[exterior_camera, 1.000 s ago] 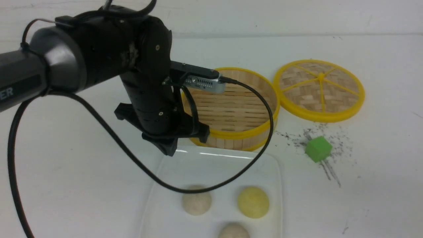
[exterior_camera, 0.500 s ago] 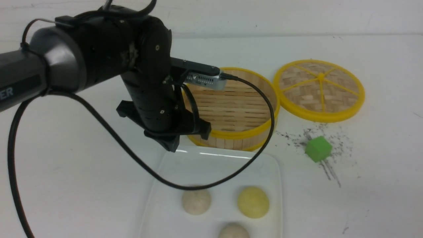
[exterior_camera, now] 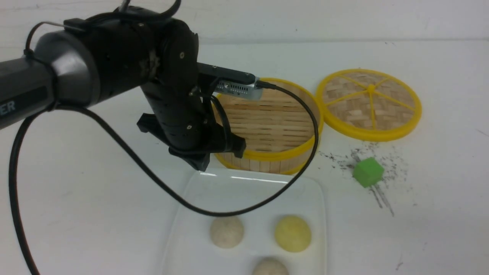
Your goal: Put the steamed buns into the plate on the white tablecloth.
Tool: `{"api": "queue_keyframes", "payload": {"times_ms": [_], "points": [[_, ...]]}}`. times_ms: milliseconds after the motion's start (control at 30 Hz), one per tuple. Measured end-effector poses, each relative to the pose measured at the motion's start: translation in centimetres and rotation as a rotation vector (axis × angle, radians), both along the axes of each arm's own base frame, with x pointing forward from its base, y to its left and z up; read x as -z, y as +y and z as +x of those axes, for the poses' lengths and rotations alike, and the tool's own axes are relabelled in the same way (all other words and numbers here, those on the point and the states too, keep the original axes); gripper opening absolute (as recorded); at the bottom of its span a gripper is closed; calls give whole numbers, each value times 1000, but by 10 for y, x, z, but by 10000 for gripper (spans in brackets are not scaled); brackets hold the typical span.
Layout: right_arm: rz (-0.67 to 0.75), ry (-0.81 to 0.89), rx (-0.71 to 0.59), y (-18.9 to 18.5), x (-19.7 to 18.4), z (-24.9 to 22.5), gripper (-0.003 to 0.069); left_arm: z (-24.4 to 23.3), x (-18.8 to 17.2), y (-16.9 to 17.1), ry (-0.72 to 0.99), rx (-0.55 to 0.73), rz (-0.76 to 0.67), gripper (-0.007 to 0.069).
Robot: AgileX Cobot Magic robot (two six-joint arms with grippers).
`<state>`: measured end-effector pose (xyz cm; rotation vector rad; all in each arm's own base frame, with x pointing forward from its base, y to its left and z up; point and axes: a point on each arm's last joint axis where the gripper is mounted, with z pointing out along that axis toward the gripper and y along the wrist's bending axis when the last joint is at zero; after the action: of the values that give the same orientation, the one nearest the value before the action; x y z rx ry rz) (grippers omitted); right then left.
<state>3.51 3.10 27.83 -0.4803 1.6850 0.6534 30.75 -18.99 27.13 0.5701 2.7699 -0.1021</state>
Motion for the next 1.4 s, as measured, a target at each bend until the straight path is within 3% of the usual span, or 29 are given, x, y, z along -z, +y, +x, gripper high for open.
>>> {"api": "queue_keyframes", "payload": {"times_ms": [133,567,667,1000,1133,1267,1400], "points": [[12,-15,26,-1,4,0,10,0,0,0,-2,0,0,20],[-146,59,407,-17,94,15,20,-1,-4,2,-14,2,2,31],[-181,109,463,-21,105,16,26,-6,-17,7,-48,6,3,34],[-191,131,690,-33,107,16,38,-63,-110,50,-260,-4,-39,35],[-189,134,723,-35,107,16,41,-90,-138,69,-336,-14,-72,36],[-190,134,727,-35,107,16,42,-121,-155,90,-405,-23,-102,36],[-190,135,728,-35,107,16,44,-153,-147,110,-428,-67,-147,36]]}}
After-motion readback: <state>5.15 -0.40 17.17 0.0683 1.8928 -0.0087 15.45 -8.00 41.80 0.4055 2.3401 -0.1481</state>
